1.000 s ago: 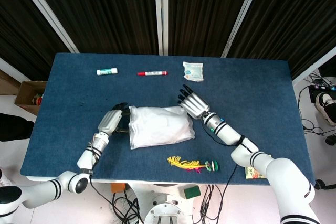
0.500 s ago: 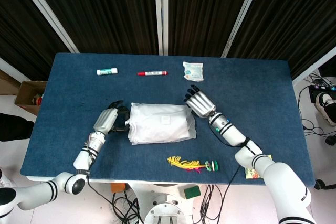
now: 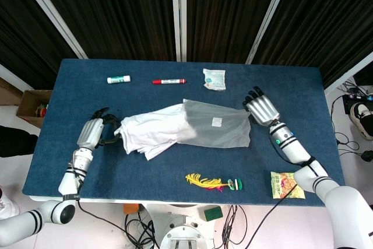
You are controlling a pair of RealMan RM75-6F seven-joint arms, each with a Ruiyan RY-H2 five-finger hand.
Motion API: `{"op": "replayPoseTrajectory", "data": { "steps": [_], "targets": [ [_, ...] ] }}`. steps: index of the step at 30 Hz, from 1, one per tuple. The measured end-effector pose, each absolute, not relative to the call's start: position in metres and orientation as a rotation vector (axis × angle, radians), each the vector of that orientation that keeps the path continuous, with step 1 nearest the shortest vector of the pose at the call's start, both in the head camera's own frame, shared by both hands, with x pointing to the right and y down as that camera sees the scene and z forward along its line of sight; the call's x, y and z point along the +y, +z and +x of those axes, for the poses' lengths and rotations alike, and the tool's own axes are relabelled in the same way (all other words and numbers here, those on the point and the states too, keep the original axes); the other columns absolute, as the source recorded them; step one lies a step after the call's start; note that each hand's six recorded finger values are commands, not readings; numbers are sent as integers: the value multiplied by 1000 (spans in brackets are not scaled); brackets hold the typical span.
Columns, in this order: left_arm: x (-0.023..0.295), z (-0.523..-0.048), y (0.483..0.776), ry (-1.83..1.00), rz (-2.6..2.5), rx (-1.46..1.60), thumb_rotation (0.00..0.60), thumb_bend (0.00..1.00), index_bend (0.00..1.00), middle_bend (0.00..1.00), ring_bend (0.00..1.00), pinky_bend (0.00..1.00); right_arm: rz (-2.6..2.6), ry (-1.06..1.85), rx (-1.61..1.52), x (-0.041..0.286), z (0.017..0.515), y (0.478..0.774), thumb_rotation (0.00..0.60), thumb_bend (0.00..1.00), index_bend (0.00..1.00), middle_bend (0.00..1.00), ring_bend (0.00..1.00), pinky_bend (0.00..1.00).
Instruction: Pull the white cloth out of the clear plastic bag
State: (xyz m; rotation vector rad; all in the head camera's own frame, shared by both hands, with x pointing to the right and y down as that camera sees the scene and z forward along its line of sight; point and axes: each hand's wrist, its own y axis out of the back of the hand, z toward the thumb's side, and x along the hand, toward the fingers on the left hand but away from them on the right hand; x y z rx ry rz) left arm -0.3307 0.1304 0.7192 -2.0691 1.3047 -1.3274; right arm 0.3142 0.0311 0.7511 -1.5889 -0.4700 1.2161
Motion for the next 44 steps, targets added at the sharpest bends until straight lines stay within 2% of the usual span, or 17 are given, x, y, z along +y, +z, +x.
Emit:
{"op": "replayPoseTrajectory", "data": {
  "steps": [6, 13, 14, 15, 16, 17, 18, 19, 20, 22, 25, 30, 34, 39, 44],
  "targets": [
    [132, -357, 712, -1381, -2003, 1368, 600, 516, 783, 349, 90, 87, -1546, 1318, -498, 32, 355, 747, 600, 499, 821, 447, 210, 188],
    [134, -368, 708, -1404, -1972, 1392, 600, 515, 777, 344, 90, 87, -1529, 1371, -500, 35, 370, 750, 600, 498, 764, 425, 201, 186],
    [134, -368, 708, -1406, -1974, 1390, 600, 509, 755, 331, 87, 87, -1530, 1378, -501, 35, 371, 751, 600, 493, 704, 400, 184, 169],
    [135, -368, 708, -1410, -1978, 1386, 600, 485, 671, 292, 74, 87, -1533, 1390, -499, 36, 372, 753, 600, 485, 638, 371, 161, 147],
    [135, -368, 709, -1414, -1984, 1380, 600, 454, 586, 259, 64, 87, -1537, 1401, -496, 36, 373, 754, 600, 442, 470, 295, 97, 87],
    [137, -367, 709, -1422, -1995, 1369, 600, 388, 431, 202, 45, 85, -1544, 1410, -493, 37, 373, 755, 600, 385, 294, 215, 43, 38],
    [138, -366, 709, -1428, -2005, 1360, 600, 297, 271, 143, 27, 82, -1556, 1419, -494, 39, 373, 756, 600, 337, 185, 165, 18, 16],
    [138, -366, 708, -1433, -2013, 1351, 600, 250, 209, 122, 21, 80, -1567, 1422, -497, 40, 372, 757, 600, 265, 52, 92, 0, 0],
    [139, -365, 706, -1438, -2021, 1339, 600, 194, 160, 103, 15, 78, -1581, 1423, -503, 42, 371, 756, 600, 227, 3, 46, 0, 0],
    [139, -367, 700, -1446, -2013, 1317, 600, 110, 134, 97, 13, 77, -1623, 1420, -523, 46, 367, 754, 600, 202, 0, 6, 0, 0],
    [139, -373, 688, -1456, -1963, 1285, 600, 49, 134, 98, 14, 77, -1695, 1406, -565, 55, 361, 743, 600, 199, 0, 1, 0, 0],
    [138, -400, 650, -1479, -1784, 1255, 600, 45, 167, 119, 15, 79, -1776, 1372, -686, 69, 367, 700, 600, 214, 0, 79, 0, 5],
    [144, -427, 615, -1501, -1616, 1217, 600, 45, 202, 132, 14, 79, -1727, 1347, -839, 75, 396, 647, 600, 240, 2, 174, 58, 138],
    [169, -459, 578, -1543, -1484, 1192, 600, 44, 204, 141, 14, 77, -1627, 1328, -1045, 98, 439, 586, 600, 241, 15, 189, 59, 146],
    [196, -473, 560, -1592, -1442, 1183, 600, 46, 204, 141, 15, 78, -1578, 1345, -1173, 137, 465, 558, 600, 241, 19, 193, 59, 146]
  ]
}}
